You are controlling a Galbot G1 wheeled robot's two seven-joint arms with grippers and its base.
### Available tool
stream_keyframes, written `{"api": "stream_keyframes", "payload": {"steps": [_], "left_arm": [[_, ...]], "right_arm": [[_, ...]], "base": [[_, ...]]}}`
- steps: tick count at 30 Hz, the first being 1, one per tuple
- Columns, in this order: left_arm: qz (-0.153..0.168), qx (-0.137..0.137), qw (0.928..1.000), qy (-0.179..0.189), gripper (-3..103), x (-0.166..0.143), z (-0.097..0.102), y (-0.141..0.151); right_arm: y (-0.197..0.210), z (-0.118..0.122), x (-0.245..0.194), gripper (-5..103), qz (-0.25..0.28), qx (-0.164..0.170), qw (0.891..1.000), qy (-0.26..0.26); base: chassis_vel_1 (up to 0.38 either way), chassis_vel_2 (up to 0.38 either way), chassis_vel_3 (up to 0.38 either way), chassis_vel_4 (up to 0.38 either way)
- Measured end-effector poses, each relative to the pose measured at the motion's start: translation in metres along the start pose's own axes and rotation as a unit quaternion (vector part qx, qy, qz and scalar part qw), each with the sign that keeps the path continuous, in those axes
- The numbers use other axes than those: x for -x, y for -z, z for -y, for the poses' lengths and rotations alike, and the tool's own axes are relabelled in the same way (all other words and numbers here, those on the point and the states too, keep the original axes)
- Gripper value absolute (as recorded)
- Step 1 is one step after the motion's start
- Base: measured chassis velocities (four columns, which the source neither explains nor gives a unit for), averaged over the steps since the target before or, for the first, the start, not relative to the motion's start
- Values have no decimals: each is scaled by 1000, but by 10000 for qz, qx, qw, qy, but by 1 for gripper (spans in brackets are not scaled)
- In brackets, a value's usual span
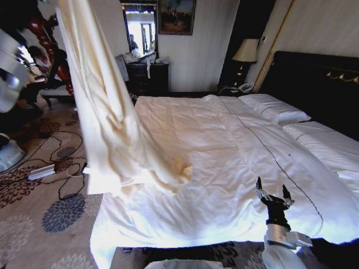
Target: Pick up the clothes from the bed and hang them on the clothes hanger.
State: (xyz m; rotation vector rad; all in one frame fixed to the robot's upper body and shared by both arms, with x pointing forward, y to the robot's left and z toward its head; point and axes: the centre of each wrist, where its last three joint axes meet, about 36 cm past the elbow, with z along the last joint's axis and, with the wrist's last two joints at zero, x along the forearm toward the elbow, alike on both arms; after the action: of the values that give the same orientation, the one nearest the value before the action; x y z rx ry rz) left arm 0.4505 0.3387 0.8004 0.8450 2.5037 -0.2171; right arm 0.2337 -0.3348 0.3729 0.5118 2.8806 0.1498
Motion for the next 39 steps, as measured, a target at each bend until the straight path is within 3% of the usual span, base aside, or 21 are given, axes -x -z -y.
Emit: {"api": "stream_keyframes", "payload": {"steps": [2, 5, 8, 9, 12, 14, 17, 19, 22, 24, 27, 30, 34, 36, 37, 39], "left_arm": [[-323, -323, 9990, 22, 0, -2, 4, -52], [-533, -647, 9965, 21, 0, -4, 8, -88], [-1054, -1055, 9887, 136, 0, -23, 15, -150], [-1054, -1055, 9887, 136, 0, -23, 15, -150], [-1529, -1069, 9818, 363, 0, -51, 20, -187], [-1638, -1029, 9802, 428, 0, -59, 20, -194], [-2275, -646, 9680, 843, 0, -105, 18, -228], [-2368, -589, 9652, 939, 0, -112, 17, -234], [-2742, -425, 9500, 1430, 0, -142, 13, -264], [-2824, -363, 9430, 1721, 0, -150, 9, -282], [-2798, -388, 9386, 1982, 0, -149, 3, -299], [-2621, -471, 9387, 2192, 0, -127, -11, -313], [-2663, -618, 9353, 2246, 0, -109, -26, -322], [-2962, -680, 9200, 2476, -3, -108, -31, -329], [-2962, -680, 9200, 2476, -3, -108, -31, -329], [-3229, -872, 8972, 2885, 7, -102, -30, -330]], "right_arm": [[-4, 1, 0, 100, -38, -4, 10000, -26], [-7, 2, 0, 100, -53, -14, 10000, -42], [-8, 6, 1, 100, -40, -27, 9999, -88], [-8, 6, 1, 100, -40, -27, 9999, -88], [-8, 10, 3, 100, -22, -28, 9999, -124], [-8, 11, 3, 100, -17, -33, 9999, -130], [-10, 13, 4, 100, -9, -44, 9999, -146], [-10, 13, 4, 100, -9, -43, 9999, -148], [-13, 10, 3, 100, -37, -30, 9999, -132], [-14, 8, 2, 100, -56, -24, 9999, -104], [-15, 6, 1, 100, -75, -15, 9999, -75], [-15, 4, -1, 100, -98, -30, 9999, -41], [-16, 4, -1, 100, -117, -39, 9999, 6], [-18, 4, 0, 100, -139, -43, 9999, 42], [-18, 4, 0, 100, -139, -43, 9999, 42], [-19, 5, 0, 100, -150, -47, 9999, 46]], "base": [[0, 0, 0, 0], [0, 0, 0, 0], [0, 0, 0, 0], [0, 0, 0, 0], [0, 0, 0, 0], [0, 0, 0, 0], [0, 0, 0, 0], [0, 0, 0, 0], [0, 0, 0, 0], [0, 0, 0, 0], [0, 0, 0, 0], [0, 0, 0, 0], [0, 0, 0, 0], [0, 0, 0, 0], [0, 0, 0, 0], [0, 0, 0, 0]]}}
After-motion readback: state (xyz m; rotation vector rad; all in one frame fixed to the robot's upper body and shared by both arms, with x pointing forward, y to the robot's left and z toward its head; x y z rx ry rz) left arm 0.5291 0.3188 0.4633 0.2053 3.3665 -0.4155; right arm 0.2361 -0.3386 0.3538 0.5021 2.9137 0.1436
